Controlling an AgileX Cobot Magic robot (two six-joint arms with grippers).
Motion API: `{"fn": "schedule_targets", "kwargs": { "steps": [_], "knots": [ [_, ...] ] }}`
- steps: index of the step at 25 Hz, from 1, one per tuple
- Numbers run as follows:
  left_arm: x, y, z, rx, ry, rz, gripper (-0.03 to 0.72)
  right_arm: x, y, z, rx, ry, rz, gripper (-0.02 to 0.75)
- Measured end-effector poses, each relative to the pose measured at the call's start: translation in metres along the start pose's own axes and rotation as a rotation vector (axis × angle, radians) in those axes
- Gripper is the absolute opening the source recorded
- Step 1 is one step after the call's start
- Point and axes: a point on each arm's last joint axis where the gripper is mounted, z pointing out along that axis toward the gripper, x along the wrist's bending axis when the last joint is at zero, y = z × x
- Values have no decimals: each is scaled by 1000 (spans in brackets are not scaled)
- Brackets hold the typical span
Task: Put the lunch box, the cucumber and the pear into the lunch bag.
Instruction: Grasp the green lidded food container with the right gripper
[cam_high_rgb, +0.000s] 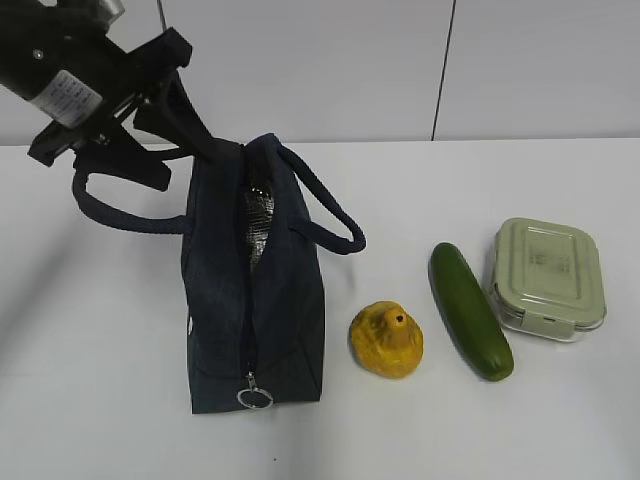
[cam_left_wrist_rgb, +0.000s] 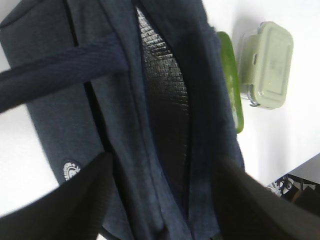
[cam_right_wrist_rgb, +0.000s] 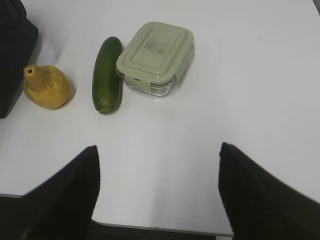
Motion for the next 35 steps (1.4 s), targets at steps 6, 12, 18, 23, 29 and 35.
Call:
{"fn": "schedule_targets", "kwargs": {
  "steps": [6, 12, 18, 23, 29, 35],
  "knots": [
    [12, 5, 20, 45, 26, -20, 435, 0, 0, 0, 0, 0, 0, 548],
    [19, 8, 34, 70, 28, -44, 429, 0, 0, 0, 0, 0, 0, 547],
    [20, 11, 35, 34, 27, -49, 276, 0, 0, 0, 0, 0, 0, 548],
    [25, 13, 46, 53, 29, -68, 171, 0, 0, 0, 0, 0, 0, 548],
    [27, 13, 51, 66, 21, -81, 76, 0, 0, 0, 0, 0, 0, 548],
    [27, 13, 51, 67, 16, -23, 4, 0, 0, 0, 0, 0, 0, 548]
  ]
}}
